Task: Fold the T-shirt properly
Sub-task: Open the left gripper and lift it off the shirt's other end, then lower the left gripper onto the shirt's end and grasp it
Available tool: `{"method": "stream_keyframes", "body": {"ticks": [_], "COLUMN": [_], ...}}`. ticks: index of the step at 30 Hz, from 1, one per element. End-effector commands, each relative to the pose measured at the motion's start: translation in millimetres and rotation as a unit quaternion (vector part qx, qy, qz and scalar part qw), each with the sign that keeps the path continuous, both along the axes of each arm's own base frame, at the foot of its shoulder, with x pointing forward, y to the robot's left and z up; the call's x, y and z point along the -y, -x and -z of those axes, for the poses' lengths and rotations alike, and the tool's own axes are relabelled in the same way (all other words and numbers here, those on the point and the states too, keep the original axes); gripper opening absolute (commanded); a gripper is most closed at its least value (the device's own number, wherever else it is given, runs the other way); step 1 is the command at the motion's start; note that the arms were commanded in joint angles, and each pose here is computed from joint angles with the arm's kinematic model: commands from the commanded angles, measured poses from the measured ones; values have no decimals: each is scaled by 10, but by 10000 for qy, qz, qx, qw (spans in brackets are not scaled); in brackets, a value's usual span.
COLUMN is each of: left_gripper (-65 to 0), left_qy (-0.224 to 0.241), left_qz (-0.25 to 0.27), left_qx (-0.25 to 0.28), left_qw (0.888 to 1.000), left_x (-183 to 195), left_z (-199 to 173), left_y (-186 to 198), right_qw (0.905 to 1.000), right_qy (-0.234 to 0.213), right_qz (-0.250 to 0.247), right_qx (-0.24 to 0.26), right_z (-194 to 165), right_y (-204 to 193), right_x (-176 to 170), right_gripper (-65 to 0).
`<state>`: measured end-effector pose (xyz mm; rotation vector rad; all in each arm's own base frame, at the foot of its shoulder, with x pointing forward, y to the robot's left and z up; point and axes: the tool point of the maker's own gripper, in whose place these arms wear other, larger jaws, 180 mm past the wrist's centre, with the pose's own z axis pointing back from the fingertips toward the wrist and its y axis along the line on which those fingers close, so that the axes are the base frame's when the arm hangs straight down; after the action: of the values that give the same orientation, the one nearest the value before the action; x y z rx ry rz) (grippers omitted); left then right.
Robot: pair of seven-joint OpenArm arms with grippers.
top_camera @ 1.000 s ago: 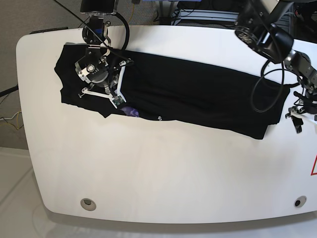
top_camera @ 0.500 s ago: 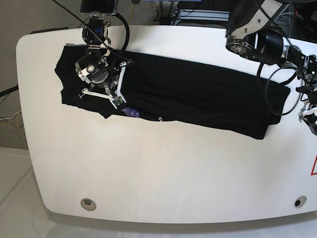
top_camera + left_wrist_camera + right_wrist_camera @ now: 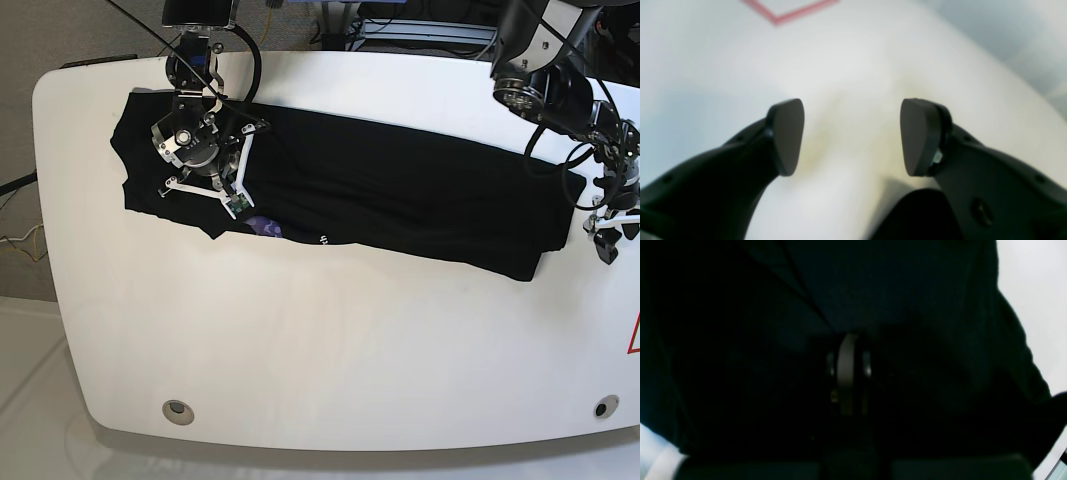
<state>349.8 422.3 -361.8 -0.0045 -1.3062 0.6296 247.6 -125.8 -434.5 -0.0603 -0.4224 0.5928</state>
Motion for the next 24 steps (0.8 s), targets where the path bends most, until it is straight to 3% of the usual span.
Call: {"method": "stream_keyframes", "body": {"ticks": [1,24], "left_gripper": [-236,-236], "left_qy": [-224,-343], "left_qz": [73,313], "left_qx": [335,198], "left_qw": [9992,9987], "left_x": [-77,26], "left_z": [-254,-207], "left_y": [-124,-151], "right_qw": [9977,9978], "right_qy": [139,139], "right_qz": [-77,-77], "right_qx": [-663,-640], "right_z": [211,201], "right_y": [320,299], "right_x": [21,21], "right_gripper": [-650,-650]}}
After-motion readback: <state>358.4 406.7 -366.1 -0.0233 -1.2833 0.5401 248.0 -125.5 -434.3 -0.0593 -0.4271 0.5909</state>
